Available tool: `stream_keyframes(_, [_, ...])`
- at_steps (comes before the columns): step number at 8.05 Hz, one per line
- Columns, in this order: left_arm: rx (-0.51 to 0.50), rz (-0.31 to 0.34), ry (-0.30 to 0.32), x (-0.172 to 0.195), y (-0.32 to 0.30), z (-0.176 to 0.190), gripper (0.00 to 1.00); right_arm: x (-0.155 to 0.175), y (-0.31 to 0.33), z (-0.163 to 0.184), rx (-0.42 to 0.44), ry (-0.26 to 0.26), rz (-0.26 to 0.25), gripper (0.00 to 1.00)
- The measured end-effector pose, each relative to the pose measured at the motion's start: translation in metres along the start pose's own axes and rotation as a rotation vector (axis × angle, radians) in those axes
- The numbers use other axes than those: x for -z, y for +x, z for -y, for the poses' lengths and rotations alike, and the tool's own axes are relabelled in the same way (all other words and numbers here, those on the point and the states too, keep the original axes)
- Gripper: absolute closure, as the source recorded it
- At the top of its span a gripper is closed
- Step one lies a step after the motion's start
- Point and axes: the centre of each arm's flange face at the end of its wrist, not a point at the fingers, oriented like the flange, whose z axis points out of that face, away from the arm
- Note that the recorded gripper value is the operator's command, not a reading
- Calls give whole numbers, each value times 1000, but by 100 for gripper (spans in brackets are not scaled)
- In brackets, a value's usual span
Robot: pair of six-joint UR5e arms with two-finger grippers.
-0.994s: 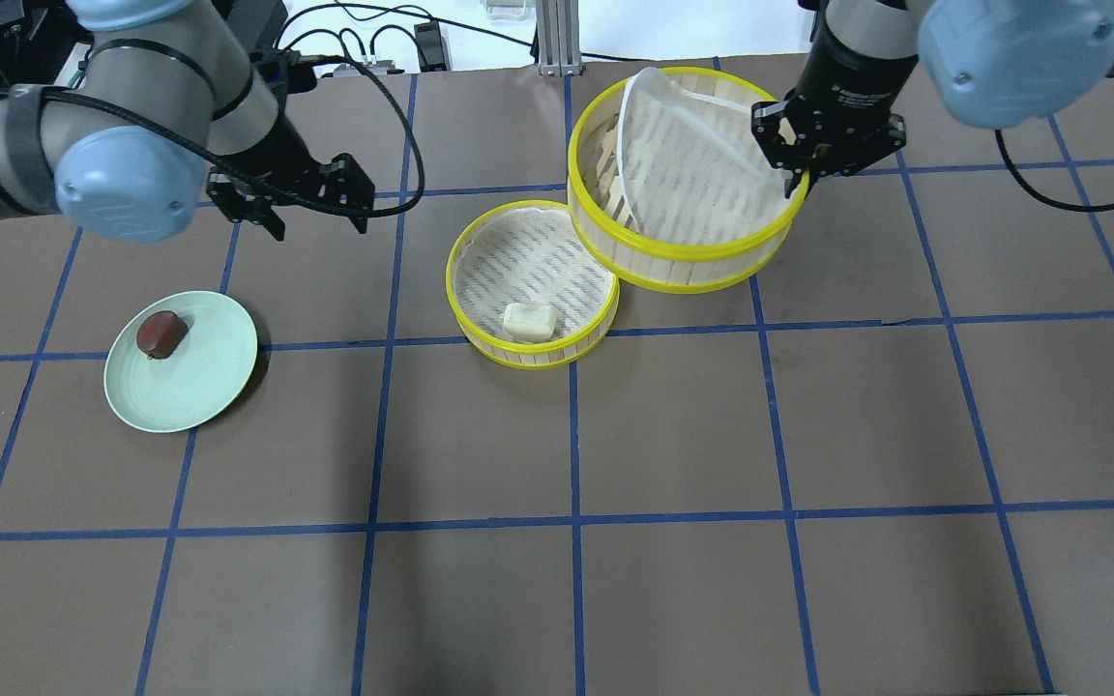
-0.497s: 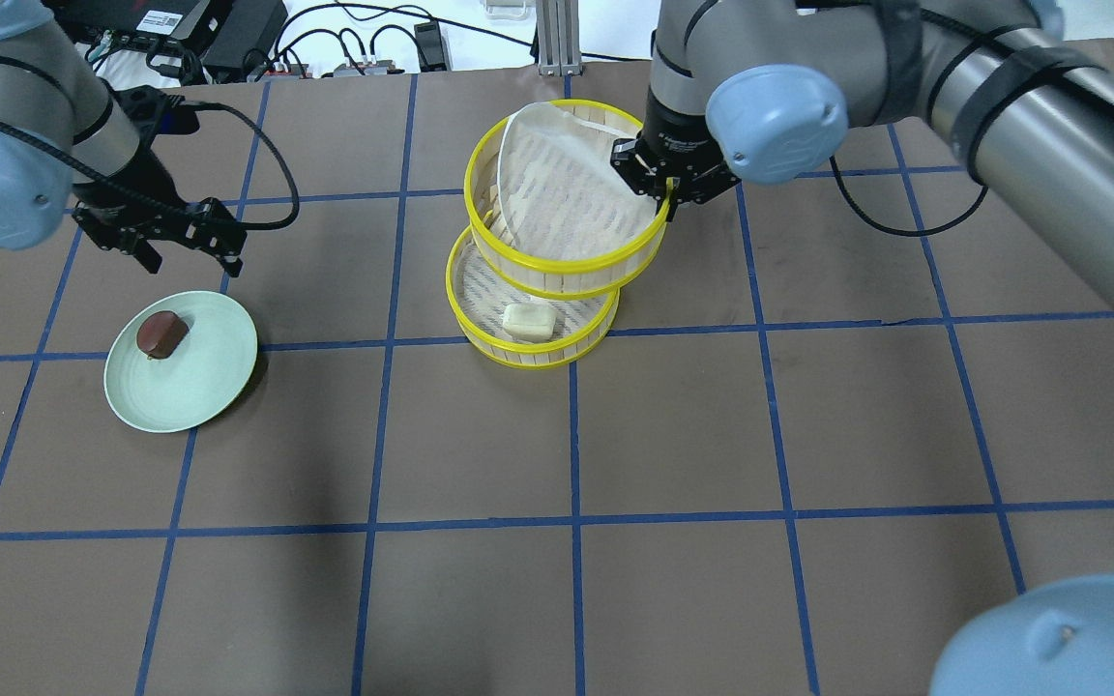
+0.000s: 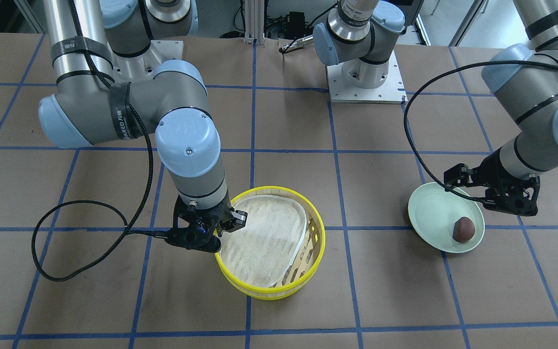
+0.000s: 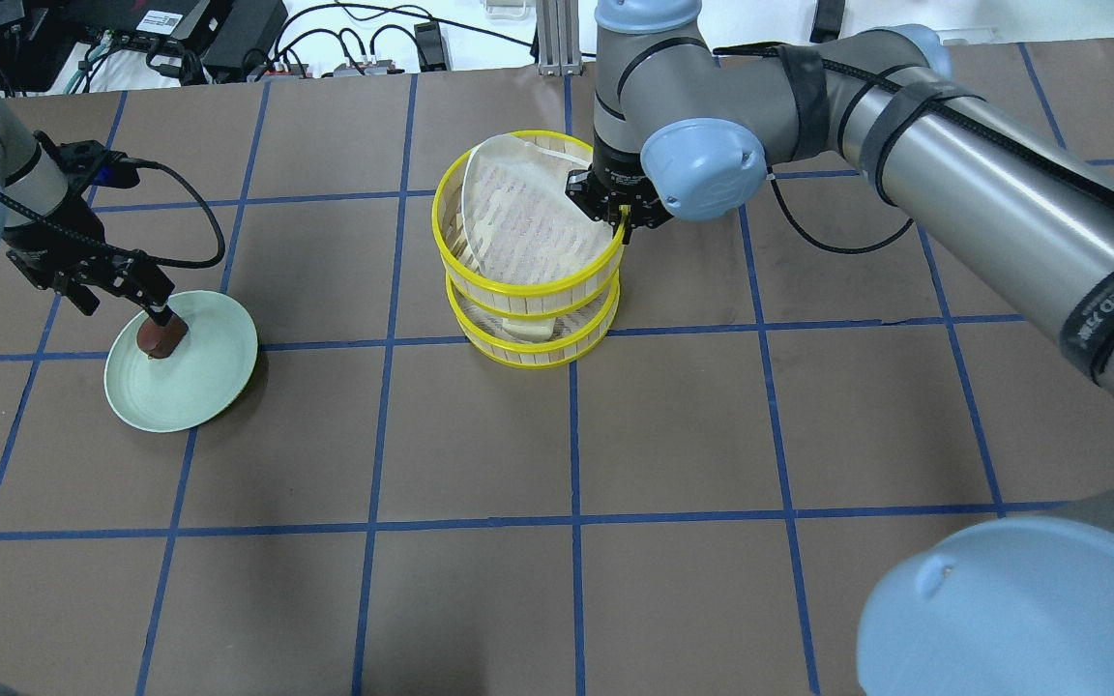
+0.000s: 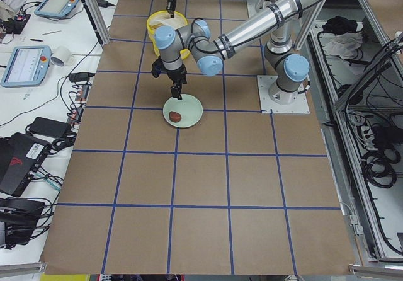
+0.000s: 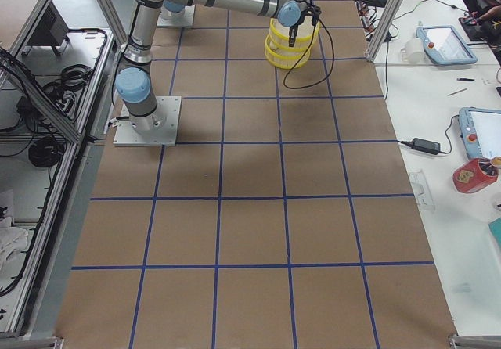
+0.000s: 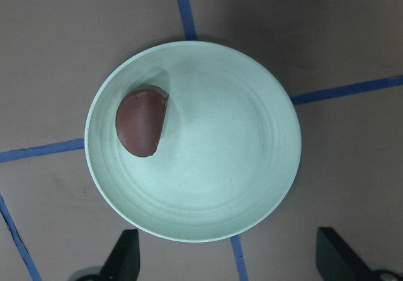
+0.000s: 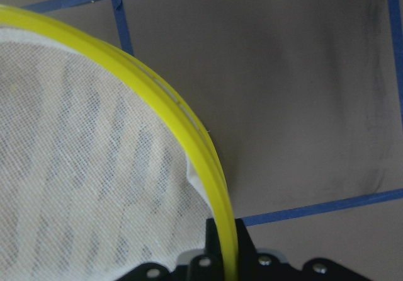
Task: Place buns in different layers of steamer
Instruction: 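Stack the top tier back onto the bottom tier while the left gripper reaches the plate, then grasp the dark brown bun on the plate with the left gripper and lift it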
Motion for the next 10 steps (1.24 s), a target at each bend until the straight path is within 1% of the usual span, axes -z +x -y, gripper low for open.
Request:
stream_keyframes(1, [-16, -6, -14, -11, -13, 0, 0, -9, -6, -3, 13, -7, -4, 89])
stream_keyframes(2, [-32, -8, -14, -22, -27, 1, 0, -17, -9, -5, 25, -16, -8, 89])
stream_keyframes(4, [-65, 9, 9, -43, -47, 12, 0, -25, -10, -7, 47, -27, -14, 89])
stream_keyframes(7, [-74, 25, 42, -76, -60, 33, 1, -30, -8, -8, 68, -30, -27, 88])
stream_keyframes(10, [-75, -7, 49, -96, -61, 43, 5, -32, -8, -7, 63, -30, -34, 88])
